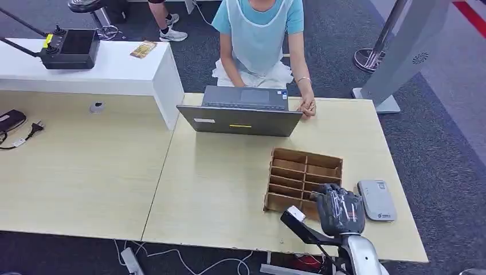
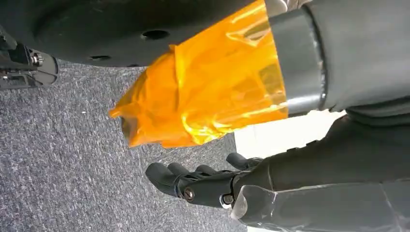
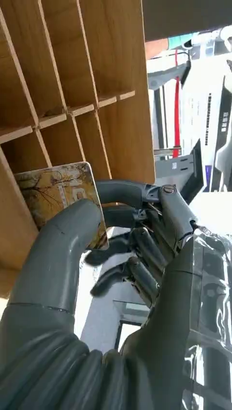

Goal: Pass the card to the sensor for recognition and then transmit it.

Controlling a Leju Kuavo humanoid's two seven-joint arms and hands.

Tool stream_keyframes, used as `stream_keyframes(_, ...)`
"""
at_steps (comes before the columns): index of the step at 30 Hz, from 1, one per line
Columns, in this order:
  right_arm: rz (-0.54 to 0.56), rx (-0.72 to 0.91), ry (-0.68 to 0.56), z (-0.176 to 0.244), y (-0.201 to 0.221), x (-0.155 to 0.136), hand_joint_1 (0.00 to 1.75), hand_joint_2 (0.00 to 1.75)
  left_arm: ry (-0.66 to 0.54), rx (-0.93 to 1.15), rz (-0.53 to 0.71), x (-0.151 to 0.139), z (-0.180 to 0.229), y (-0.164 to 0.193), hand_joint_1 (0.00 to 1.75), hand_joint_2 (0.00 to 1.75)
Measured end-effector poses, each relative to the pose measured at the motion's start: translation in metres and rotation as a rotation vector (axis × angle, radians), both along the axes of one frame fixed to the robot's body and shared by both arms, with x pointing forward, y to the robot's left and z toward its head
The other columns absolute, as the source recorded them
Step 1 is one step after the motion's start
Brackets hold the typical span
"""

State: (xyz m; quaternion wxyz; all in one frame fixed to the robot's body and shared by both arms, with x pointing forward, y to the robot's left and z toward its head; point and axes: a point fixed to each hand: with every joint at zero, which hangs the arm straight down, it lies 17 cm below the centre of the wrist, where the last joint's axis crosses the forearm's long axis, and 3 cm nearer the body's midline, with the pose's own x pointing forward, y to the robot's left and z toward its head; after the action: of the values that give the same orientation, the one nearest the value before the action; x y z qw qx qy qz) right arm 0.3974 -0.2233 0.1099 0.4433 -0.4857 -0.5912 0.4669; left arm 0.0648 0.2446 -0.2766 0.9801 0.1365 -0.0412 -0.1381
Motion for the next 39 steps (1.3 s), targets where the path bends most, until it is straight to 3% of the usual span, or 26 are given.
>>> stream_keyframes(30, 0.082, 0.131, -0.086, 0.029, 0.017, -0.004, 1.75, 1.75, -0.004, 0.001, 0.002, 0.000, 0.000, 0.000, 0.00, 0.00)
stream_keyframes(34, 0.151, 0.251, -0.133, 0.049, 0.027, -0.011, 1.75, 1.75, -0.010, 0.003, 0.003, 0.001, 0.000, 0.001, 0.00, 0.00)
stream_keyframes(38, 0.152, 0.251, -0.133, 0.049, 0.027, -0.011, 1.75, 1.75, -0.010, 0.003, 0.003, 0.001, 0.000, 0.001, 0.00, 0.00)
stream_keyframes(39, 0.193, 0.326, -0.131, 0.056, 0.033, -0.015, 1.75, 1.75, -0.012, 0.005, 0.005, 0.002, 0.000, 0.001, 0.00, 0.00)
